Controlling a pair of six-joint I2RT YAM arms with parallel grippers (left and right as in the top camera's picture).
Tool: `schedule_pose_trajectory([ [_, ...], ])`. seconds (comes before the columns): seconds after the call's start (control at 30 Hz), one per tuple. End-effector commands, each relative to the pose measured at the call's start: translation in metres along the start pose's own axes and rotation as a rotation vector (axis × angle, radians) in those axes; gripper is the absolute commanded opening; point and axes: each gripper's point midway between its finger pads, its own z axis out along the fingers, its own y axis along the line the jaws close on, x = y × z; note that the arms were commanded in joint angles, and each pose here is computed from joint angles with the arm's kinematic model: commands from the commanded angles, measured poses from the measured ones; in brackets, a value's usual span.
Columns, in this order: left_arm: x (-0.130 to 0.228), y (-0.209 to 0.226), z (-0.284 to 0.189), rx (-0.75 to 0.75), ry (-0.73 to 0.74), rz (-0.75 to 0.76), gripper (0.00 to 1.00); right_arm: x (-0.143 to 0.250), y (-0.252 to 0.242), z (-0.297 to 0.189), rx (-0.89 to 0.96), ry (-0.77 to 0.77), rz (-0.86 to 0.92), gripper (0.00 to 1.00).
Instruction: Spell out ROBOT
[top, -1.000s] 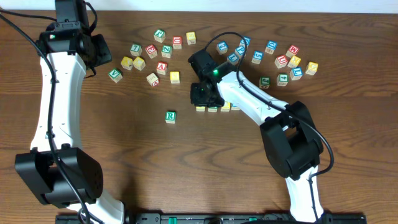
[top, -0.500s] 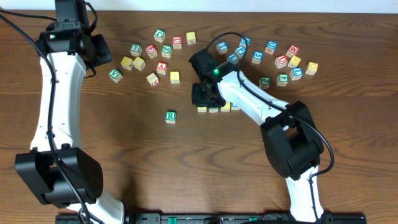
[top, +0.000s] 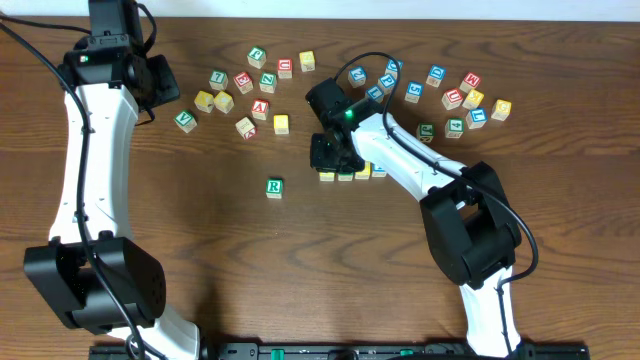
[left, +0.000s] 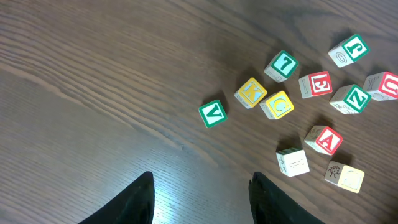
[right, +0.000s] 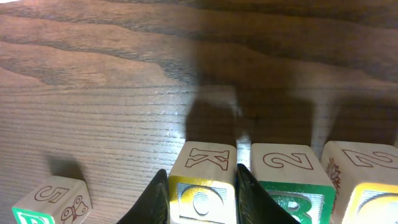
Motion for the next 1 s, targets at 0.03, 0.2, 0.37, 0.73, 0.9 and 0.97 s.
schedule_pose_trajectory([
  [0.03, 0.001, 0.003, -0.003, -0.01, -0.004, 0.015, 0.48, 0.001, -0.014, 0.005, 0.048, 0.011, 0.025, 0.23],
  [0.2, 0.001, 0.003, -0.003, -0.01, -0.004, 0.015, 0.49, -0.005, -0.008, -0.008, 0.043, 0.005, -0.004, 0.34],
  [0.37, 0.001, 0.003, -0.003, -0.01, -0.004, 0.015, 0.49, -0.017, 0.004, -0.03, 0.026, -0.019, -0.068, 0.45],
  [0.73, 0.001, 0.003, -0.003, -0.01, -0.004, 0.015, 0.49, -0.022, 0.017, -0.054, 0.014, -0.034, -0.126, 0.59],
  [0.9, 0.001, 0.003, -0.003, -0.01, -0.004, 0.015, 0.49, -0.017, 0.026, -0.053, 0.007, -0.034, -0.146, 0.61],
  [0.97, 0.001, 0.003, -0.003, -0.01, -0.004, 0.015, 0.49, -0.014, 0.033, -0.052, 0.0, -0.038, -0.162, 0.63],
])
